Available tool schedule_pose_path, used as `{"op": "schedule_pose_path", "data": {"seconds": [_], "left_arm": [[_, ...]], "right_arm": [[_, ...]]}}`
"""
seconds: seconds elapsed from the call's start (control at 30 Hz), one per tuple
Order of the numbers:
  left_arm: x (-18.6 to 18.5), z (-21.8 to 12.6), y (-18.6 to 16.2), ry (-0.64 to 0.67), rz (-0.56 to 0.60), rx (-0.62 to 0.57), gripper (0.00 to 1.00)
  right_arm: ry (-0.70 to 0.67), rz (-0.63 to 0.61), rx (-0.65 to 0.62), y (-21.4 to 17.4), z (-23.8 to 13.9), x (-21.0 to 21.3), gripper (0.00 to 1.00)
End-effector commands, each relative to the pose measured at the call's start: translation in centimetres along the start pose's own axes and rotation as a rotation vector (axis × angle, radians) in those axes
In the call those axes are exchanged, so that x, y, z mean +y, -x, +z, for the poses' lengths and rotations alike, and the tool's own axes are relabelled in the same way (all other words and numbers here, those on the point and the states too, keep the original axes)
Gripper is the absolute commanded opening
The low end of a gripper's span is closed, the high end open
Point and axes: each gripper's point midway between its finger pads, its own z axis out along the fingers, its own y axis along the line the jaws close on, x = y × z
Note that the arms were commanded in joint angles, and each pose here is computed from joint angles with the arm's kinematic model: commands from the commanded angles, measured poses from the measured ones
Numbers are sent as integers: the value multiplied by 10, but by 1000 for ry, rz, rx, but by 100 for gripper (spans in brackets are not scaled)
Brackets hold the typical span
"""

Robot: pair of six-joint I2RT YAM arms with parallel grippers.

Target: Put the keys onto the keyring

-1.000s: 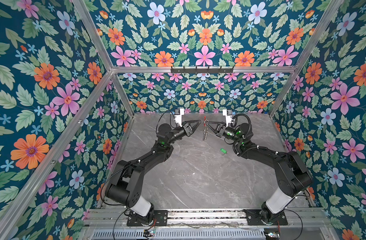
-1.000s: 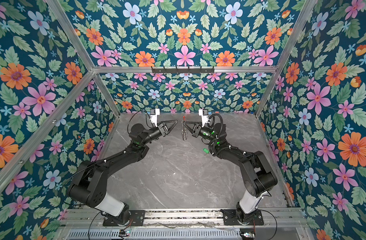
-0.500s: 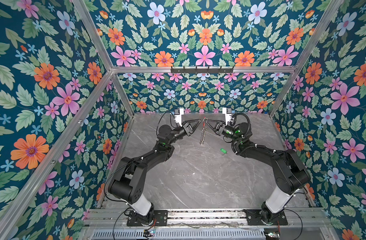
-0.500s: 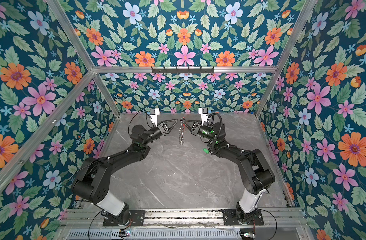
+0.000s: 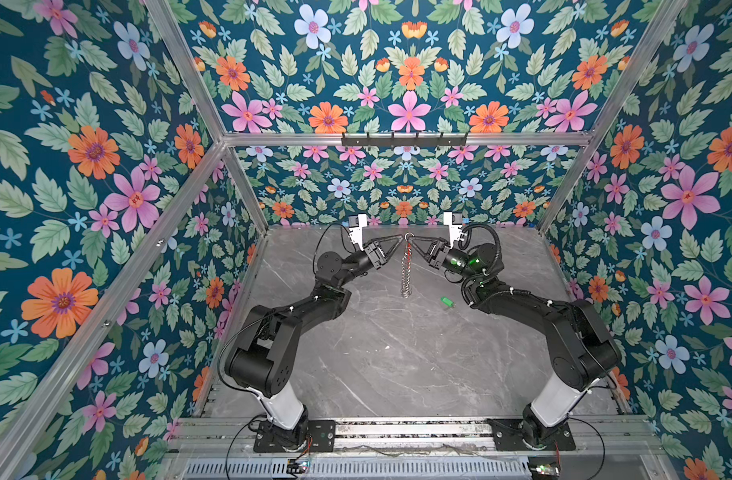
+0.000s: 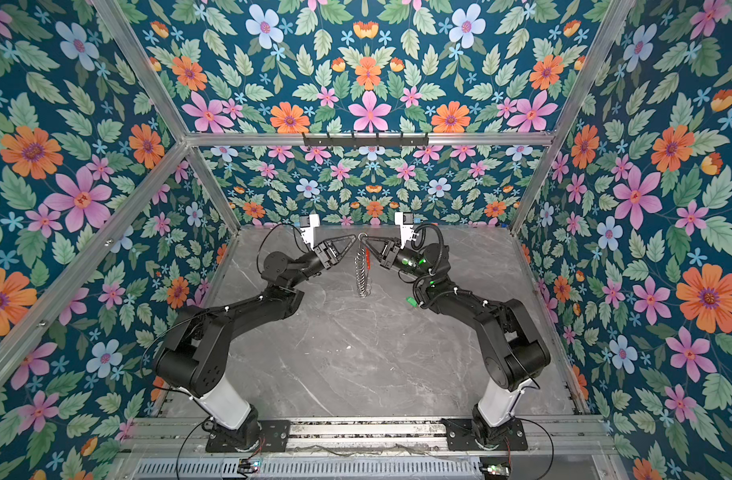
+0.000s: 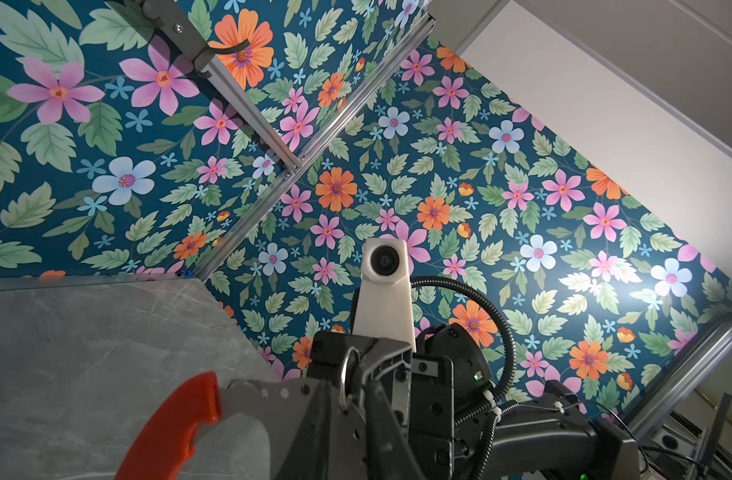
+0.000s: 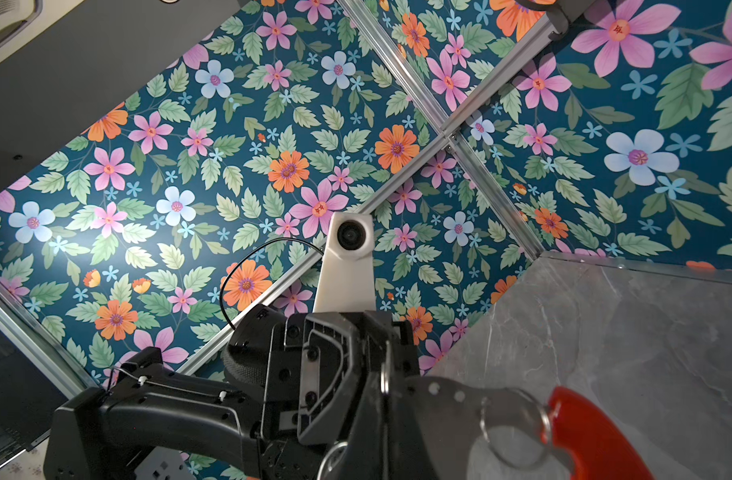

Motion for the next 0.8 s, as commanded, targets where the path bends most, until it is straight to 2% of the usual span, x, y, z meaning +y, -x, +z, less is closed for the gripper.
{"op": "schedule_pose_path", "data": {"seconds": [0.0,0.2,0.77], "left_arm": [[-14,1,6,-46,33,-12,19],[-14,0,4,-50,24,-8,22],[-13,2,2,-62,17,-2,18]], "right_arm": [[45,-36,-24,7,3,12,0],[50,-36,-21,7,4,13,0],[72,-30,-11,5,10,17,0]]}}
